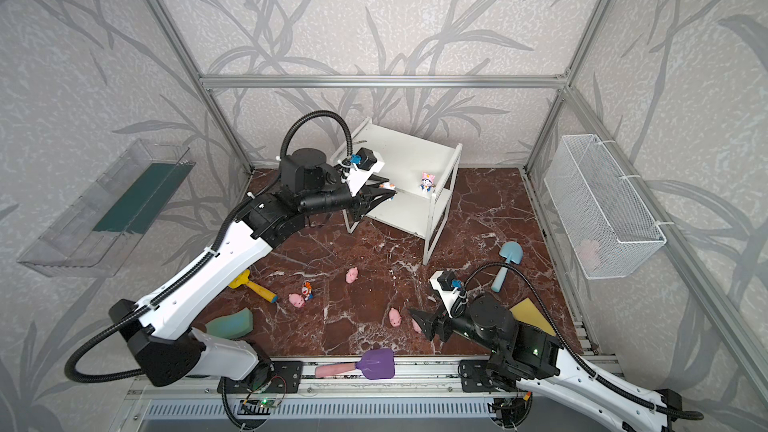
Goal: Place and organize the plastic toys onto the shelf
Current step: 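Carry the white Doraemon figurine with the left gripper up to the top shelf, then lower the figurine beside the pink-hooded Doraemon and open the left gripper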
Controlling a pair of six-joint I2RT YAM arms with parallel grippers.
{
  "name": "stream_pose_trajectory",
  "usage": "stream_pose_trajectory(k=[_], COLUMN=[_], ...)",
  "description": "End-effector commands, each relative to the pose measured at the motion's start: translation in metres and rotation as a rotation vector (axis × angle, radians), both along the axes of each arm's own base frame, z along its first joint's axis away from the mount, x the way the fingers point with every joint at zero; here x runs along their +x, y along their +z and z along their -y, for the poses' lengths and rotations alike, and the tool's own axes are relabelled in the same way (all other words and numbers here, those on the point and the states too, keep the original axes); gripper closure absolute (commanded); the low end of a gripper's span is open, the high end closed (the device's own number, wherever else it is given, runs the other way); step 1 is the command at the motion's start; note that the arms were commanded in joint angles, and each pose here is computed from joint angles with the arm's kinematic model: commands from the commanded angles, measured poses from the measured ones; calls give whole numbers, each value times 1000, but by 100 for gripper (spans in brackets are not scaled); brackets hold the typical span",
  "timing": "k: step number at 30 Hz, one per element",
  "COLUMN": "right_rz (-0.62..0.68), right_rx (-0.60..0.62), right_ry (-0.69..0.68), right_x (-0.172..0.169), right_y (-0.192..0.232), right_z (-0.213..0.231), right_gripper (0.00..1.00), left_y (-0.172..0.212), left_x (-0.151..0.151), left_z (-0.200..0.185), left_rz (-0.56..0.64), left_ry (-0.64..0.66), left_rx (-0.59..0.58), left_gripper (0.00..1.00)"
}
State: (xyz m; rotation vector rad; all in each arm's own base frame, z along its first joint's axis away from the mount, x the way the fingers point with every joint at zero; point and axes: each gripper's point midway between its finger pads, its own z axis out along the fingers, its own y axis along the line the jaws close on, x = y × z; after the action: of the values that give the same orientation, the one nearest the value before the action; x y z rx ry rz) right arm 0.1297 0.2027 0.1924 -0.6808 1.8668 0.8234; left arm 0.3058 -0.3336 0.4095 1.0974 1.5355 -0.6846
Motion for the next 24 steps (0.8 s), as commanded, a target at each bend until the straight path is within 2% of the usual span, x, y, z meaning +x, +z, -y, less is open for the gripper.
stream_pose_trajectory(k=[1, 8, 14, 24], right_rz=[-16, 18, 60, 176], right_rx=[-31, -17, 15, 60], right_ry=[-23, -43, -58, -54], right_x=[0, 2, 0, -5], right_y=[-8, 1, 22, 83], right_z=[7, 13, 23, 38], right_gripper=[15, 15, 14, 13], left_y=[10, 1, -9, -9], left_x=[4, 30, 37, 45], left_z=[9, 26, 33, 34], left_rz=[47, 10, -21, -47], left_ry=[-75, -103, -116, -125], left_rx=[20, 61, 70, 28], left_gripper=[72, 72, 71, 70])
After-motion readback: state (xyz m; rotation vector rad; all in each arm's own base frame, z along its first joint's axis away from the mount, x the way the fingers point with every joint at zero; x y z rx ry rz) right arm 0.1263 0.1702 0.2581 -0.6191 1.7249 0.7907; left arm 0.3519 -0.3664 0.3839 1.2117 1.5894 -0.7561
